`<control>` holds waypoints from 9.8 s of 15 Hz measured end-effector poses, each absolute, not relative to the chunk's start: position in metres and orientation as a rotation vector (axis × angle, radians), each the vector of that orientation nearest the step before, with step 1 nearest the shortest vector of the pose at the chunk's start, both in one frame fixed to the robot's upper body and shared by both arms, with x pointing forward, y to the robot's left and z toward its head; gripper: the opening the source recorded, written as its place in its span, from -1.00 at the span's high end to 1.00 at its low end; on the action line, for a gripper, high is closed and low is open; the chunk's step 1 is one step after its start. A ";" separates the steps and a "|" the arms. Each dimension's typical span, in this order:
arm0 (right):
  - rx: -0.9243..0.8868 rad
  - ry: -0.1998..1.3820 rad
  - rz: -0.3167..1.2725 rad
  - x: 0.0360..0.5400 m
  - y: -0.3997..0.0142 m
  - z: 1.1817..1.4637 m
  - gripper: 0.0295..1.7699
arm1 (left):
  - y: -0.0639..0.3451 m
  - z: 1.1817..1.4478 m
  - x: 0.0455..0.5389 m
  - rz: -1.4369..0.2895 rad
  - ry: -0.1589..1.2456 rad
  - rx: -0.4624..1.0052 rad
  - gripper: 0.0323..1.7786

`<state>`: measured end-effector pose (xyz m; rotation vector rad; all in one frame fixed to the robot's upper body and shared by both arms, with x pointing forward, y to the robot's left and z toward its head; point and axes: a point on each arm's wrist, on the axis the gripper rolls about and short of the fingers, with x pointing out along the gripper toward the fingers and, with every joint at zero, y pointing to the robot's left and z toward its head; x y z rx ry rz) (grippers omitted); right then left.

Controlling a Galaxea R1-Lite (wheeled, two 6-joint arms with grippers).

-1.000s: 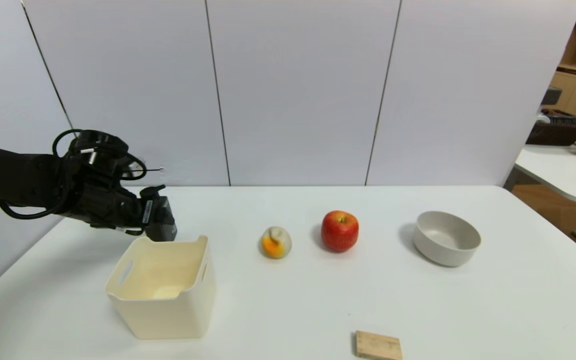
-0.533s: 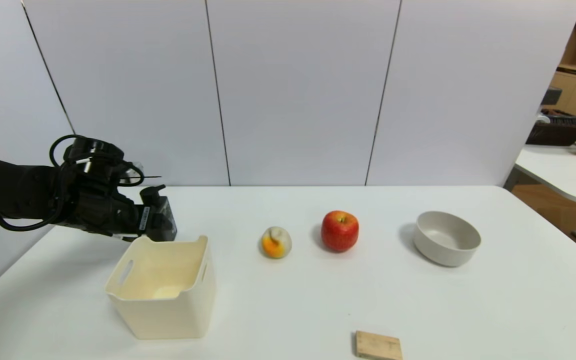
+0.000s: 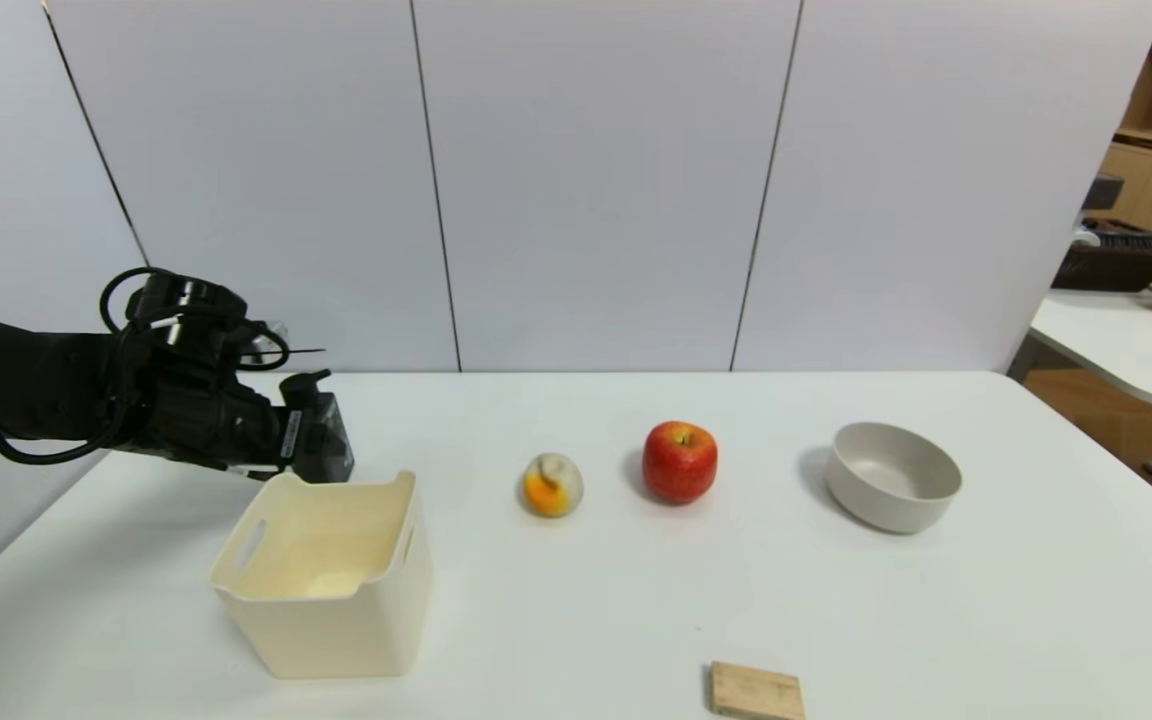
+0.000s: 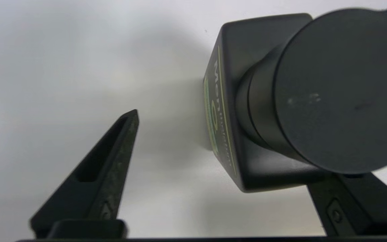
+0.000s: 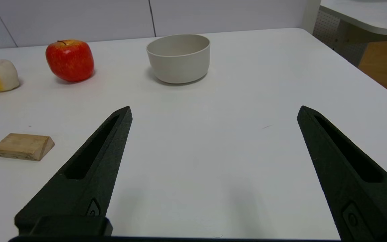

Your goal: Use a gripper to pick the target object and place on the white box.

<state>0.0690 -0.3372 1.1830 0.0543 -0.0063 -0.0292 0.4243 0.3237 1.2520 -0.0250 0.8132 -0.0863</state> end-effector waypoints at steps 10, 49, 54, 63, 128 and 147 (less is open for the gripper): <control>0.054 -0.007 -0.029 0.069 -0.337 1.183 -0.92 | 0.322 1.251 0.424 -0.094 0.814 -0.025 0.32; 0.053 -0.007 -0.029 0.069 -0.337 1.183 -0.92 | 0.289 1.465 0.290 -0.343 0.434 0.011 0.32; 0.054 -0.007 -0.029 0.069 -0.337 1.183 -0.92 | 0.290 1.454 0.263 -0.365 0.607 0.024 0.32; 0.054 -0.006 -0.030 0.069 -0.337 1.183 -0.92 | 0.276 1.421 0.266 -0.415 0.706 0.053 0.32; 0.053 -0.007 -0.030 0.069 -0.337 1.183 -0.92 | 0.321 1.425 0.202 -0.109 -0.288 0.030 -0.88; 0.054 -0.006 -0.030 0.069 -0.337 1.183 -0.92 | 0.331 1.250 0.045 -0.053 -0.251 0.141 -0.90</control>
